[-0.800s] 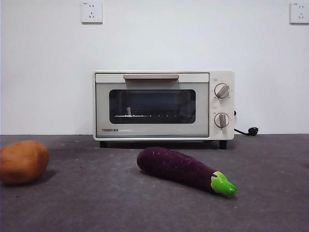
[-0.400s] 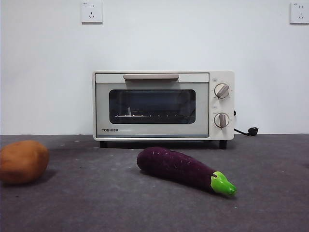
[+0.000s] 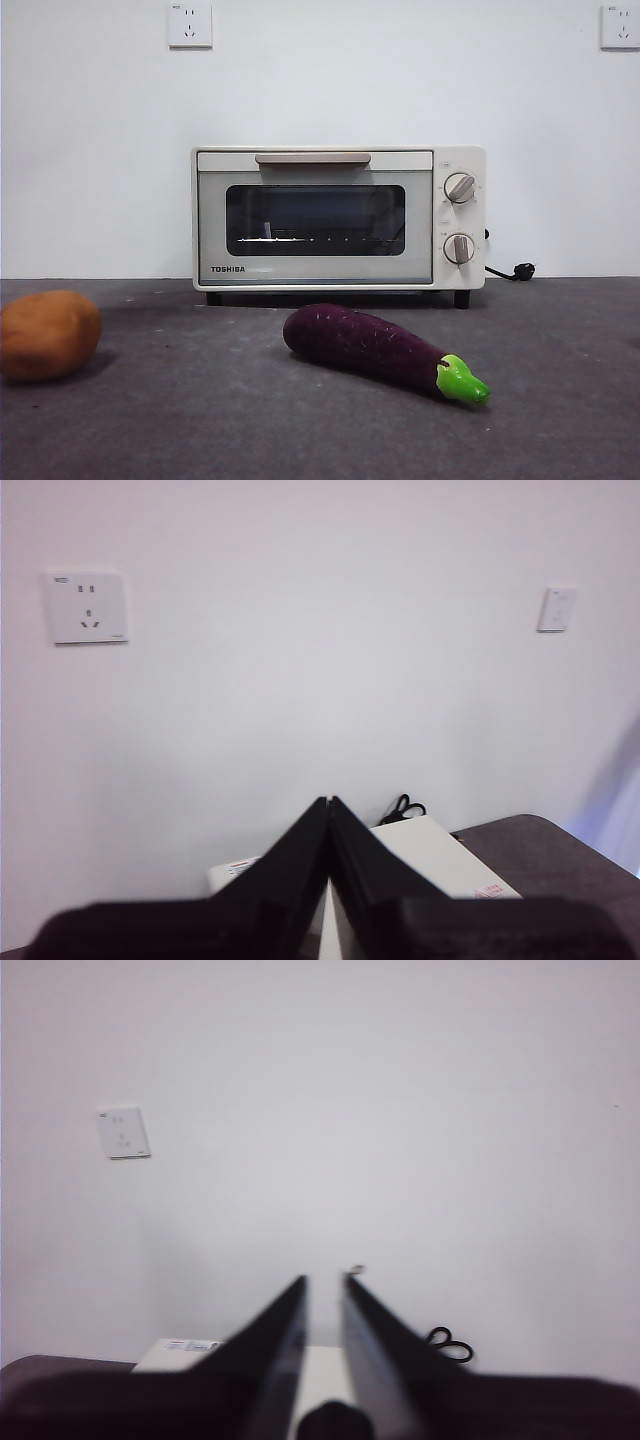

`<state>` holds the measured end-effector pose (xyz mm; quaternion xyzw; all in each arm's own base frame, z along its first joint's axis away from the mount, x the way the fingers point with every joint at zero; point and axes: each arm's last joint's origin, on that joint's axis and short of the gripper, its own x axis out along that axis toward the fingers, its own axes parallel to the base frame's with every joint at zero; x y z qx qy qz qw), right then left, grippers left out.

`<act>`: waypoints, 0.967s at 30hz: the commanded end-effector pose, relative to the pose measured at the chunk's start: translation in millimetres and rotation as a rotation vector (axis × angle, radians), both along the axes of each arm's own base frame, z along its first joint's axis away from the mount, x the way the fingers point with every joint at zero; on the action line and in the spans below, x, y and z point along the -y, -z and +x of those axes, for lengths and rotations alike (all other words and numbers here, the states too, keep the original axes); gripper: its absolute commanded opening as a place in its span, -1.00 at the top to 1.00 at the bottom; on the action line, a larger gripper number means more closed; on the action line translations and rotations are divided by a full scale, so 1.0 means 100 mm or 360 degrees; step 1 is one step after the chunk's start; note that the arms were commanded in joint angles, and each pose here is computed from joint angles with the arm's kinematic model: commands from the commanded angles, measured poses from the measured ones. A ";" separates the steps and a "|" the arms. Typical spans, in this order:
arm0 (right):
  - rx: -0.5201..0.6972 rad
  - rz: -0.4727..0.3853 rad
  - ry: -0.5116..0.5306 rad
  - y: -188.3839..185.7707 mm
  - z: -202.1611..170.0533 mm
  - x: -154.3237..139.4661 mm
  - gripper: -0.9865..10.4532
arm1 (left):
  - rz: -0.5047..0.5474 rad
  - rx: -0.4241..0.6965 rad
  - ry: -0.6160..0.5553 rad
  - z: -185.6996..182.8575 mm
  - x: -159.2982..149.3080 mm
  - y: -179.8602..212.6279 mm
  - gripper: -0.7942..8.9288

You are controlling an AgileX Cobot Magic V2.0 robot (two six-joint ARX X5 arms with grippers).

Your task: Take the eggplant from the table,put the eggplant in the oven

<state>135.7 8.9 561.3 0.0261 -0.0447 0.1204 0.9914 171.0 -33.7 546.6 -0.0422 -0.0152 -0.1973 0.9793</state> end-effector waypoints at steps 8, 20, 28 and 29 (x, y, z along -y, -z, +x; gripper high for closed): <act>0.0010 0.0020 -0.0044 -0.02 -0.02 -0.01 -0.23 | 0.0066 -0.0002 0.0081 0.09 0.11 0.03 0.85; -0.0100 0.0019 -0.0082 0.05 -0.02 -0.02 -0.23 | 0.0171 -0.0091 0.0159 0.43 0.29 0.19 0.85; -0.0122 0.0040 -0.0118 0.06 -0.03 -0.02 -0.23 | 0.0215 -0.0296 0.0193 1.04 0.48 0.53 0.85; -0.0122 0.0040 -0.0119 0.06 -0.03 -0.02 -0.23 | 0.0220 -0.0318 0.0202 1.10 0.51 0.57 0.85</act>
